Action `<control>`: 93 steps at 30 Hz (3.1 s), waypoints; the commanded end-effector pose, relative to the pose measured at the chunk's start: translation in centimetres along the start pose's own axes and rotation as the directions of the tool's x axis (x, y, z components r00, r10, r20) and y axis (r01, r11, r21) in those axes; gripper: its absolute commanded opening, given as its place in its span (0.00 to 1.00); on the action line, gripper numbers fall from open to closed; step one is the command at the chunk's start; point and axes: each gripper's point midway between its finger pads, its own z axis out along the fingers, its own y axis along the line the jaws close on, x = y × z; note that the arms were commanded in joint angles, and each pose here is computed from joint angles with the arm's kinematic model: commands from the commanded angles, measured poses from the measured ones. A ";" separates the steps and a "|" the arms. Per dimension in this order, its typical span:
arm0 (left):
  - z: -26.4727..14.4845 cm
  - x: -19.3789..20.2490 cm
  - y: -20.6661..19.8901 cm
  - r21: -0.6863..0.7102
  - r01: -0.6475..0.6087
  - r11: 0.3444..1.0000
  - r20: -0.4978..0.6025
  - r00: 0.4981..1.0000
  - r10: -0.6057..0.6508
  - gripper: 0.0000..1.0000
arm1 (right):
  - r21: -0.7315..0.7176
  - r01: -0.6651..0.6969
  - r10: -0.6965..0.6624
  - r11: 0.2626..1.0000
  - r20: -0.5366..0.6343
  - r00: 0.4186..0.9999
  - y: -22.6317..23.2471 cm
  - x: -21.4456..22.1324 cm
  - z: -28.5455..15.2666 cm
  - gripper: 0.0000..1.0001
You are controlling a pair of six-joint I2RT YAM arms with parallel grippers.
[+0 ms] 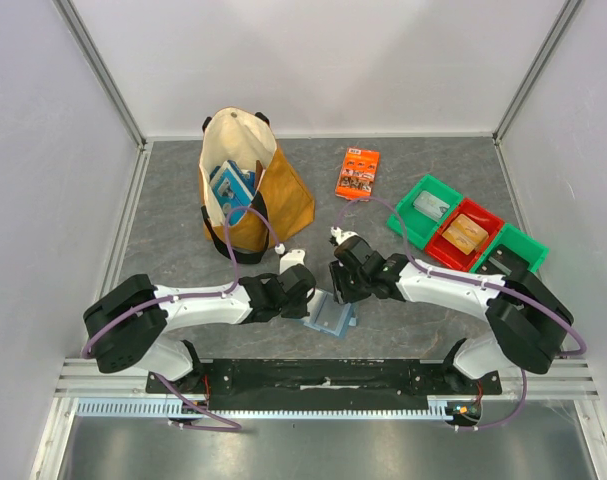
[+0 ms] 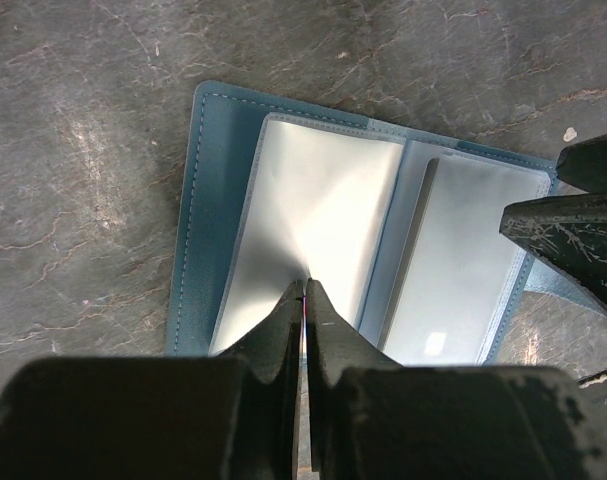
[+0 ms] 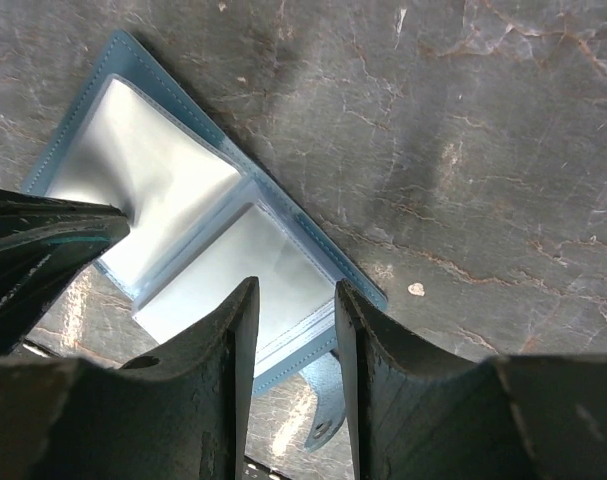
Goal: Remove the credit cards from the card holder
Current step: Open the card holder at the center of the board, then remove the credit card from the card holder.
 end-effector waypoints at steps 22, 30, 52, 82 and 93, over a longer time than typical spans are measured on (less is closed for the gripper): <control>-0.1 -0.3 -0.5 0.025 0.035 0.999 0.006 0.999 -0.035 0.06 | 0.006 0.014 -0.014 1.000 0.006 1.000 0.7 -0.5 0.3 0.34; -0.1 -0.3 -0.6 0.027 0.036 0.999 0.008 0.999 -0.036 0.06 | -0.023 0.012 -0.012 1.000 0.003 1.000 1.3 -0.6 0.1 0.23; -0.1 -0.4 -0.7 0.033 0.039 0.999 0.011 0.999 -0.039 0.06 | -0.017 -0.054 0.054 0.998 0.038 0.998 1.2 -0.9 -1.4 0.37; 0.0 0.2 -0.8 0.051 0.046 0.998 -0.006 0.999 -0.046 0.06 | -0.149 -0.107 0.104 0.983 -0.027 0.994 3.5 1.3 1.1 0.33; -0.7 -0.5 -0.8 0.081 0.077 0.994 0.039 0.996 -0.080 0.08 | -0.238 -0.118 0.127 0.964 0.024 0.992 5.1 0.1 1.8 0.33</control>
